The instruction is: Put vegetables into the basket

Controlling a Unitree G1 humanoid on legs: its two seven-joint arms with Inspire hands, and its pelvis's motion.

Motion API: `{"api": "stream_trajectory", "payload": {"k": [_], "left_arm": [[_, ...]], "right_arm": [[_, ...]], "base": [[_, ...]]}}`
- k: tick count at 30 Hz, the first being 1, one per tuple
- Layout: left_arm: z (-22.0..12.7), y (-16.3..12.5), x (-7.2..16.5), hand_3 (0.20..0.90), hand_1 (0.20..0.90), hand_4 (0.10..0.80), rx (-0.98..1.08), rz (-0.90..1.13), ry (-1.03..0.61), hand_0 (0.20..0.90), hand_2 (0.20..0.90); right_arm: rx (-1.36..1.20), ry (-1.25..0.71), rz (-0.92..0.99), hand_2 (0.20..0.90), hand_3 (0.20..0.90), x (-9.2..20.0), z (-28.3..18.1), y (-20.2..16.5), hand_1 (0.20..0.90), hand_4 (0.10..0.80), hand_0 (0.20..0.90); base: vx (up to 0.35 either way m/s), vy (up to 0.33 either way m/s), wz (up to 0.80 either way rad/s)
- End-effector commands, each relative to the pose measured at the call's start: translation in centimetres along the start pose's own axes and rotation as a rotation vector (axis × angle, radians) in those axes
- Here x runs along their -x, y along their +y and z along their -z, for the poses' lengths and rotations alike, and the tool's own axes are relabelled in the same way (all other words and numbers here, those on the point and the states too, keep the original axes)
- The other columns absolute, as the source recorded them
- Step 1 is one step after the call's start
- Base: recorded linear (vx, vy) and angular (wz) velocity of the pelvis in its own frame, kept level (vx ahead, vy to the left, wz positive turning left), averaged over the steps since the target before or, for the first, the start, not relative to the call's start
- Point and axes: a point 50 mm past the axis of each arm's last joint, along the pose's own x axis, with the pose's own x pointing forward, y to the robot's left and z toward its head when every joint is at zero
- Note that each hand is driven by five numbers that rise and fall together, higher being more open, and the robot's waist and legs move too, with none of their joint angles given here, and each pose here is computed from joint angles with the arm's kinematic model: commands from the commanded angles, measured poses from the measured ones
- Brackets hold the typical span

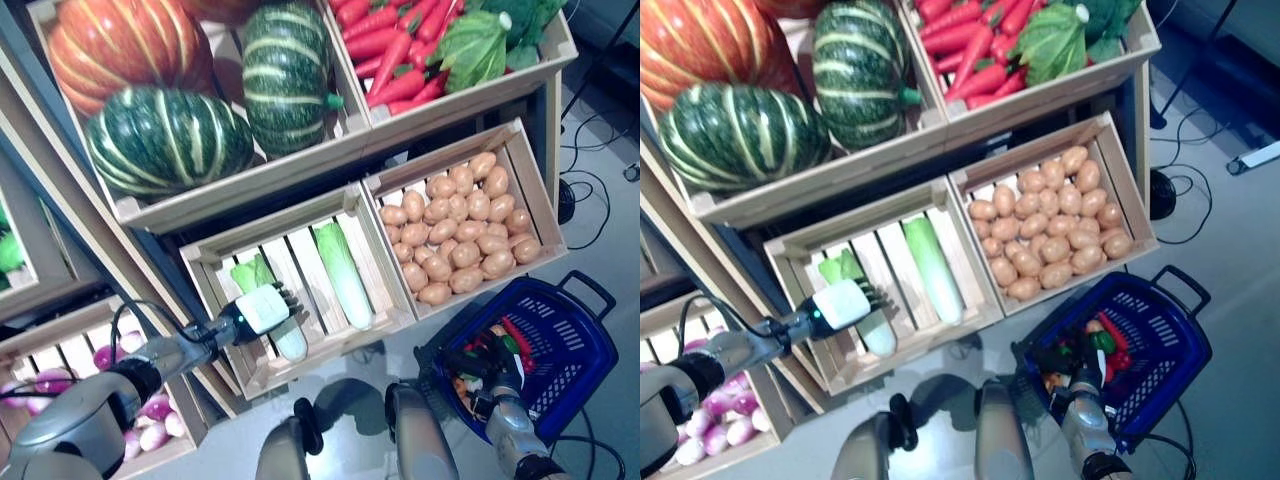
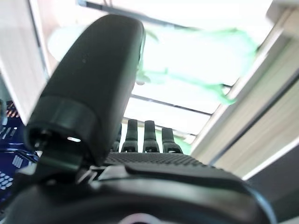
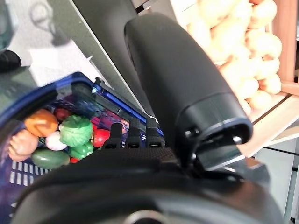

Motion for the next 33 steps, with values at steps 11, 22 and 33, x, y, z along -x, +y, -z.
{"api": "stream_trajectory", "payload": {"k": [11,22,33], "left_arm": [[6.3,3.7,0.2,0.9,0.9,0.8,-0.166,-0.089,0.139,0.9,0.9],[8.6,2.4,1.8,0.9,0.9,0.8,-0.147,0.153,0.21,0.9,0.9],[10.5,3.0,2.9,0.392,0.392,0.461,-0.068,0.204,0.337,0.392,0.392]], "right_arm": [[-0.18,-0.286,0.046,0.9,0.9,-1.5,-7.6,-0.5,0.9,0.8,0.9],[-0.307,-0.456,0.059,0.9,0.9,-1.9,-13.3,-1.5,0.9,0.8,0.9],[-0.384,-0.581,0.056,0.9,0.9,-1.2,-16.9,-1.4,0.9,0.8,0.9]], "base": [[-0.069,-0.023,0.06],[-0.061,-0.006,0.04],[-0.01,-0.02,-0.02]]}}
